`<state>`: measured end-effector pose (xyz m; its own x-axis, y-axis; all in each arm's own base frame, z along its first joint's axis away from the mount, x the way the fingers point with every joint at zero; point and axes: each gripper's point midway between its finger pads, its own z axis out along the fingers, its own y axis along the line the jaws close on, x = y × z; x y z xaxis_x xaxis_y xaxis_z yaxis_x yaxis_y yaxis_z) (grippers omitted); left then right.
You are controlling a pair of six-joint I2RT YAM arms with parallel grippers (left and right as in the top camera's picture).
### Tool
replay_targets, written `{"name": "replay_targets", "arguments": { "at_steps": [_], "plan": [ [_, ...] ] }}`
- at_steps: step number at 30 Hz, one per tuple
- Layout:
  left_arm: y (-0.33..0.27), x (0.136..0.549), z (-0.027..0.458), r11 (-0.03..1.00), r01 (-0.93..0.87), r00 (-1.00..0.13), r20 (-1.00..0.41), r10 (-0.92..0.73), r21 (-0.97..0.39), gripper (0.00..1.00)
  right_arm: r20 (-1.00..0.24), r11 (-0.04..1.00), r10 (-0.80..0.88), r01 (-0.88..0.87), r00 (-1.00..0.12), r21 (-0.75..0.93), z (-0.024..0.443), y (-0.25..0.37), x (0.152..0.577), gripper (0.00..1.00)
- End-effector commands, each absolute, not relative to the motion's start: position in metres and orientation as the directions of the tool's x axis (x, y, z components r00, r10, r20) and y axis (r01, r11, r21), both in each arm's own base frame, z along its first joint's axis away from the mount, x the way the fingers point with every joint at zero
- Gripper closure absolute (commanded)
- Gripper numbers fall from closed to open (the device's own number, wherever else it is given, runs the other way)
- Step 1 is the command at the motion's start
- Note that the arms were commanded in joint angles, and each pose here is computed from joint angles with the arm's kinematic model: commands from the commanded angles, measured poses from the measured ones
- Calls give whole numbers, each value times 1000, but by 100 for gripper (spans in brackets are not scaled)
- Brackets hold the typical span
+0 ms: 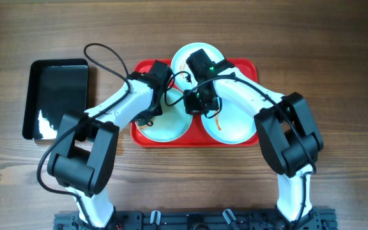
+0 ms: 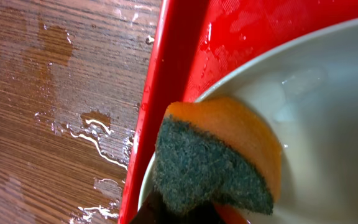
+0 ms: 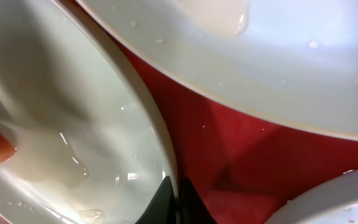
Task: Clean dirty plates on tray and stack at the side
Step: 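Lift the sponge off the plate and pull the left gripper back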
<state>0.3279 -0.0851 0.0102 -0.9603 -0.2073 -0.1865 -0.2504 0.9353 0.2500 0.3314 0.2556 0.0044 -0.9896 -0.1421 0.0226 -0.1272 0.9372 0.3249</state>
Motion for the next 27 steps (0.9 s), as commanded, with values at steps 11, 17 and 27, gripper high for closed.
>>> {"name": "replay_targets", "arguments": {
  "at_steps": [11, 17, 27],
  "plan": [
    [-82, 363, 111, 920, -384, -855, -406, -321, 82, 96, 13, 947, -120, -111, -993, 303, 7, 249, 334, 96],
    [-69, 358, 147, 910, -415, -810, -463, -359, 19, 96, 13, 946, -121, -111, -993, 304, 7, 249, 334, 96],
    [-49, 332, 138, 871, -485, -834, -262, -486, -72, 96, -37, 903, -171, -171, -985, 393, 51, 271, 345, 96]
  ]
}}
